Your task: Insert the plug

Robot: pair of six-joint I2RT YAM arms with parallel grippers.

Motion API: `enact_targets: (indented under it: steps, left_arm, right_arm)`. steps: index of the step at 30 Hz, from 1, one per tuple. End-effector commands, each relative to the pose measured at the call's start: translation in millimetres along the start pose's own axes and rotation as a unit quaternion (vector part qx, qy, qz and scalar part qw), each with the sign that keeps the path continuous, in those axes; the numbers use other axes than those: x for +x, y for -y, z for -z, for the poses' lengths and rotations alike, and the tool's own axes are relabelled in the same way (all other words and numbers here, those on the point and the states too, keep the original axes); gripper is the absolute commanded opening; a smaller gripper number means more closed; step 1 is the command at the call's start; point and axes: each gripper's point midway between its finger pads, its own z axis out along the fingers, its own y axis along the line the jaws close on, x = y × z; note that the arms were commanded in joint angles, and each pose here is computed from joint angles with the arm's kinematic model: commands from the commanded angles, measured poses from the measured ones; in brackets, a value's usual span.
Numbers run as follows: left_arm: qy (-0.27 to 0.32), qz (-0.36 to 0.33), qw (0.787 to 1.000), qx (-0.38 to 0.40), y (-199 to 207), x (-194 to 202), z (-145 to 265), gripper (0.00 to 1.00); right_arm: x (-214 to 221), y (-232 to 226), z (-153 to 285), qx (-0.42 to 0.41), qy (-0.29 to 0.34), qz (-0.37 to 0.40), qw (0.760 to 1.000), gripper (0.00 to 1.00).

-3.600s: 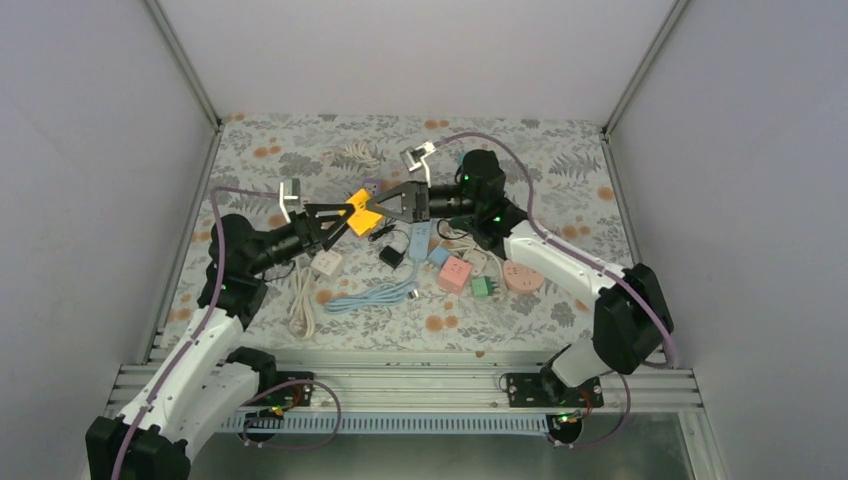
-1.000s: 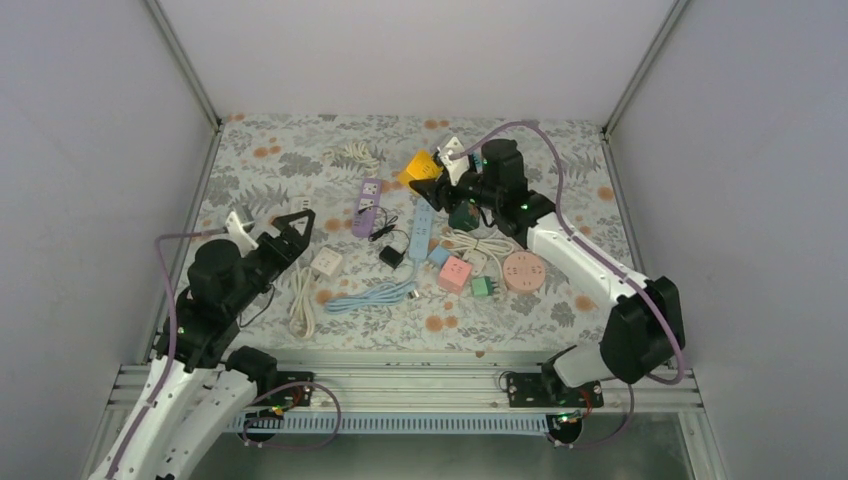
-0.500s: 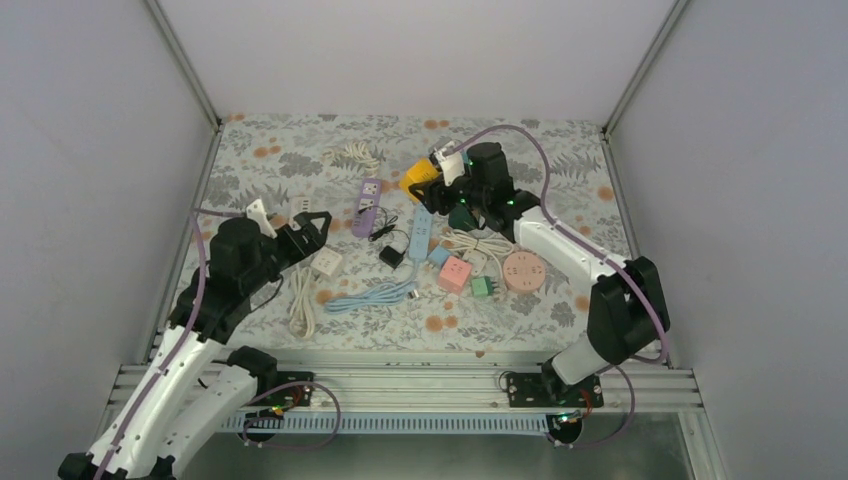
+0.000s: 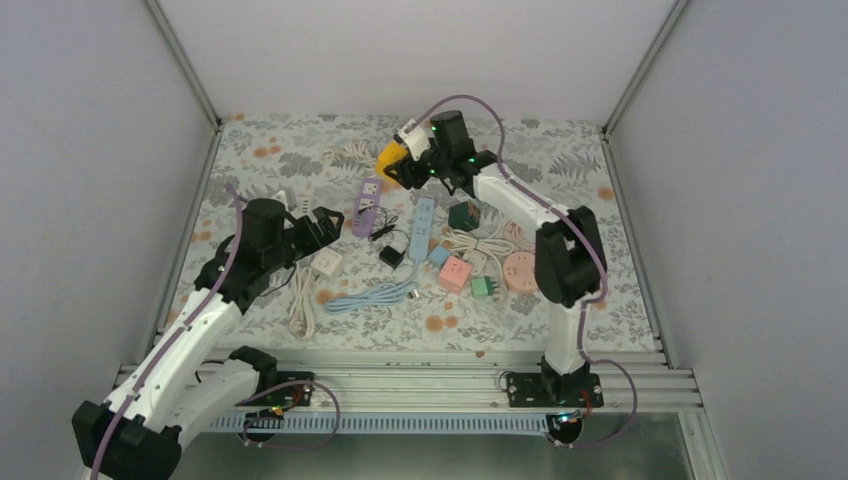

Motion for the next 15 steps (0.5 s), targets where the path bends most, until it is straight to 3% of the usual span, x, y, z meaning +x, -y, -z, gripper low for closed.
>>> enact_targets:
  steps: [1,15]
  left_arm:
    - [0.012,-0.004,1.000,0.002,5.4,-12.6,-3.5,1.00]
    - [-0.027,0.010,0.999,-0.027,-23.4,7.4,-15.6,1.00]
  right_arm:
    - [-6.1,-6.3,-25.1,-0.042,-0.012,0.055,0.998,0.27]
    - [7.6,-12.6,-90.1,-0.119,-0.039,0.126,0.984,0.25]
